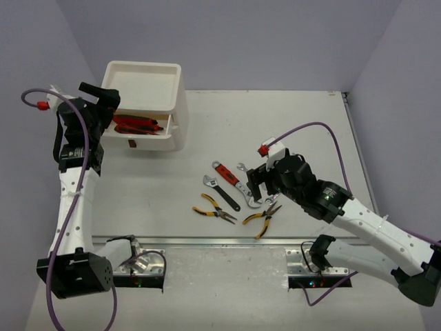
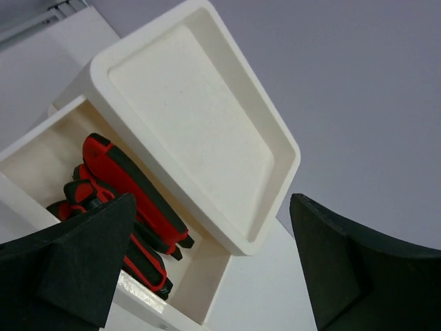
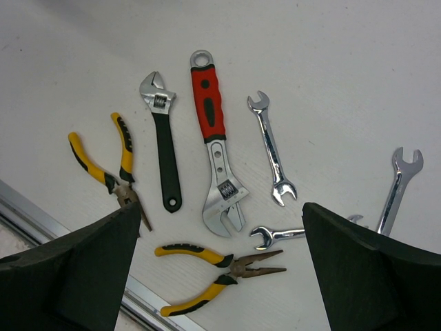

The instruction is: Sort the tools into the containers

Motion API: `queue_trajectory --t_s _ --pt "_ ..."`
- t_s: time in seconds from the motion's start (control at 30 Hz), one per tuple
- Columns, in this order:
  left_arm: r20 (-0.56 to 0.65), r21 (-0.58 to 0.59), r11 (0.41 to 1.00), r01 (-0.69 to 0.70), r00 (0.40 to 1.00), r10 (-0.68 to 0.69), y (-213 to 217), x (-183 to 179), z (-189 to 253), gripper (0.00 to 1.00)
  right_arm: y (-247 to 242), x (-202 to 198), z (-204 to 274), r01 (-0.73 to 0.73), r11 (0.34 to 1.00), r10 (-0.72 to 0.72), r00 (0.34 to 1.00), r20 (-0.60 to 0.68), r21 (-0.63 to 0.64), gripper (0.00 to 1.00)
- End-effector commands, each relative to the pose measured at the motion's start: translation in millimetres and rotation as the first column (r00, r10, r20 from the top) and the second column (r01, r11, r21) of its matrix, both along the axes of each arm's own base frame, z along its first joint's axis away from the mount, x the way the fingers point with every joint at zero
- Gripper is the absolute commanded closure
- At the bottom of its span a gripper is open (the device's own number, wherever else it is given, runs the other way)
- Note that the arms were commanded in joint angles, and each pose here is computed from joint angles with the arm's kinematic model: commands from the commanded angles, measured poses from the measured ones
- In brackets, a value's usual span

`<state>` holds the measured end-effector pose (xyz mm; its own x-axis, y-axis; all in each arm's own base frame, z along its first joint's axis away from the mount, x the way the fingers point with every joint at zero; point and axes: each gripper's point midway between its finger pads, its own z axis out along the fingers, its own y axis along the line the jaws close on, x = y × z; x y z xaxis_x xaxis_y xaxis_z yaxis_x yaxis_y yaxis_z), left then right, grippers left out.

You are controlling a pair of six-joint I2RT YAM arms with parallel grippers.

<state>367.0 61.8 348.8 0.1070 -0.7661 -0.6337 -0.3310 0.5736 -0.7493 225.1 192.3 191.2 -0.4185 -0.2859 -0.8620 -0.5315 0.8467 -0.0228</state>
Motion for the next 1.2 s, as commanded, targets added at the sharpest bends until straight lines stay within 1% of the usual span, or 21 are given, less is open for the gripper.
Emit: queue_trajectory --t_s 0.0,0.07,0.13,0.17,0.3,0.33,0.37,0.43,0.47,0.5,0.53,0.67,0.73,0.77,0.83,0.97,1.03,1.17 --pt "0.024 0.056 0.996 -0.066 0.998 0.065 13 -15 10 0.11 2 5 8 -0.002 1.0 0.001 0.999 0.032 0.02 0.01" --pt "-0.006 0.053 0.998 -0.031 0.999 0.031 7 -15 -8 0.16 2 5 8 -0.005 1.0 0.004 1.0 0.03 0.019 0.01" --pt "-0.009 0.051 0.999 0.009 1.0 -0.009 1 -10 -18 0.24 3 5 8 -0.008 1.0 0.007 1.0 0.03 0.02 0.01" --pt "-0.02 0.047 0.999 0.021 1.0 -0.02 0 -9 -23 0.26 3 4 8 -0.009 1.0 0.008 1.0 0.029 0.02 0.01" --pt "-0.046 0.004 0.998 0.061 0.997 -0.06 -11 -15 -42 0.28 1 4 6 -0.006 1.0 0.006 1.0 0.029 0.018 0.01" --pt "-0.051 -0.023 0.998 0.05 0.997 -0.051 -12 -20 -54 0.35 1 4 6 -0.005 1.0 0.005 1.0 0.028 0.017 0.01" --pt "-0.061 -0.061 0.998 0.03 0.998 -0.034 -12 -25 -72 0.45 1 4 4 -0.005 1.0 0.004 1.0 0.024 0.016 0.01" --pt "-0.042 -0.088 0.996 -0.004 0.999 0.0 -11 -35 -85 0.71 2 4 2 -0.008 1.0 0.008 1.0 0.017 0.012 0.01" --pt "-0.056 -0.1 0.995 -0.023 0.998 0.017 -9 -38 -95 0.84 3 4 1 -0.011 1.0 0.011 1.0 0.013 0.012 0.01" --pt "-0.074 -0.111 0.993 -0.03 0.997 0.022 -9 -38 -105 0.94 4 4 0 -0.012 1.0 0.012 1.0 0.01 0.01 0.01" --pt "-0.088 -0.122 0.992 -0.032 0.996 0.021 -9 -38 -113 0.99 3 4 0 -0.013 1.0 0.013 1.0 0.009 0.009 0.01" --pt "-0.132 -0.166 0.986 -0.01 0.991 -0.013 -16 -32 -145 1.0 3 4 0 -0.009 1.0 0.009 1.0 0.011 0.01 0.01" --pt "-0.106 -0.187 0.982 0.03 0.993 -0.051 -21 -23 -153 1.0 2 4 -1 -0.006 1.0 0.006 1.0 0.011 0.01 0.01" --pt "-0.056 -0.187 0.98 0.066 0.995 -0.078 -25 -16 -146 1.0 2 4 -1 -0.006 1.0 0.006 1.0 0.01 0.009 0.01" --pt "-0.028 -0.191 0.977 0.098 0.994 -0.105 -29 -8 -146 1.0 3 4 -2 -0.01 1.0 0.01 1.0 0.006 0.007 0.01" --pt "0.078 -0.189 0.966 0.175 0.984 -0.163 -36 12 -134 1.0 3 4 -5 -0.011 1.0 0.011 1.0 0.0 0.0 0.01" --pt "0.153 -0.175 0.959 0.222 0.969 -0.196 -41 23 -118 1.0 5 4 -8 -0.017 1.0 0.017 1.0 -0.01 -0.004 0.01" --pt "0.168 -0.191 0.947 0.258 0.959 -0.227 -47 41 -115 1.0 7 3 -13 -0.025 1.0 0.025 0.999 -0.028 -0.012 0.01"
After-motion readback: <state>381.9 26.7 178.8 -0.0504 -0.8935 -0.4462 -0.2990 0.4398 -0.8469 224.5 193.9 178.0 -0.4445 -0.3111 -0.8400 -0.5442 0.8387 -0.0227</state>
